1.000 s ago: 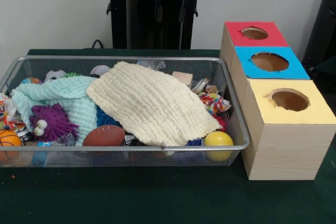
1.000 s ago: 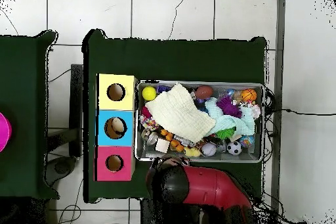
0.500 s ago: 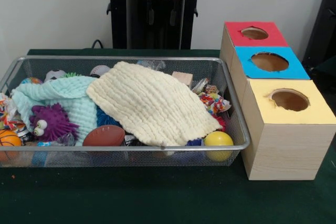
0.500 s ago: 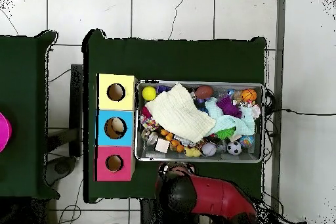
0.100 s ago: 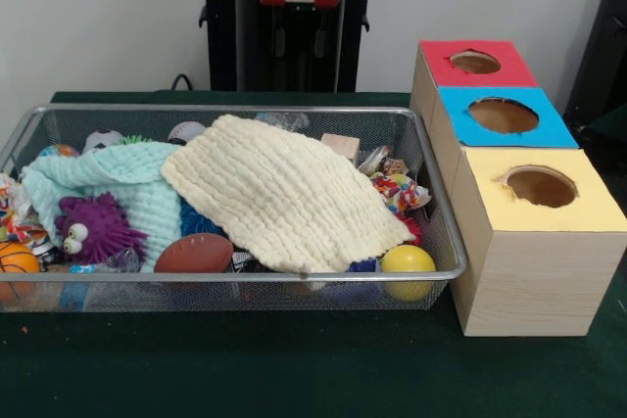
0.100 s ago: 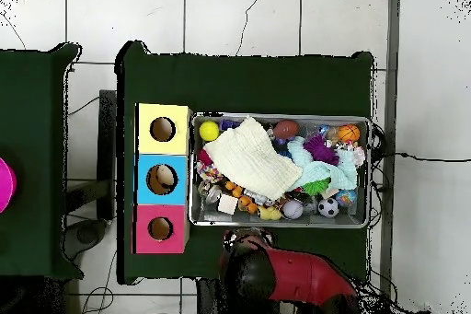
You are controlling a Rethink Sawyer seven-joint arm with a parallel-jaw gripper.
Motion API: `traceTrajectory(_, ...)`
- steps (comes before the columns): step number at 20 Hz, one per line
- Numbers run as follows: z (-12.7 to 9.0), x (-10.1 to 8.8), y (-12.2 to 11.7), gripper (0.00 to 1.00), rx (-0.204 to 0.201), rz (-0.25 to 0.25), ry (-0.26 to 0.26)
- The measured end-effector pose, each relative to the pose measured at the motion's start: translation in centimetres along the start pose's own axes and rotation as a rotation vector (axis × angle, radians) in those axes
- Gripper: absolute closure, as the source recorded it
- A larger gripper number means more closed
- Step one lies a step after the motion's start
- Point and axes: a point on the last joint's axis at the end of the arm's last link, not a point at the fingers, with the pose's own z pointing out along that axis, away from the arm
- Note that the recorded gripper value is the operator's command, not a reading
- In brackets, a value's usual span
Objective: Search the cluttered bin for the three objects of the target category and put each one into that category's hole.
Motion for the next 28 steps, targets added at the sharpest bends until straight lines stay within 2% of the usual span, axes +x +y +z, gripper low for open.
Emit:
traceTrajectory(8,1.3,2.6,1.0,0.0,-0.012,-0.032,0.007)
traceTrajectory(14,2.5,5.8,2.1,0.0,-0.028,-0.062,0.016)
traceTrajectory(17,3.6,7.9,2.7,0.0,-0.036,-0.08,0.028)
traceTrajectory(22,5.3,9.9,3.6,0.0,-0.047,-0.108,0.039)
traceTrajectory(24,5.7,10.3,3.8,0.0,-0.055,-0.113,0.046)
traceTrajectory(28,6.8,12.2,4.1,0.0,-0.073,-0.114,0.094)
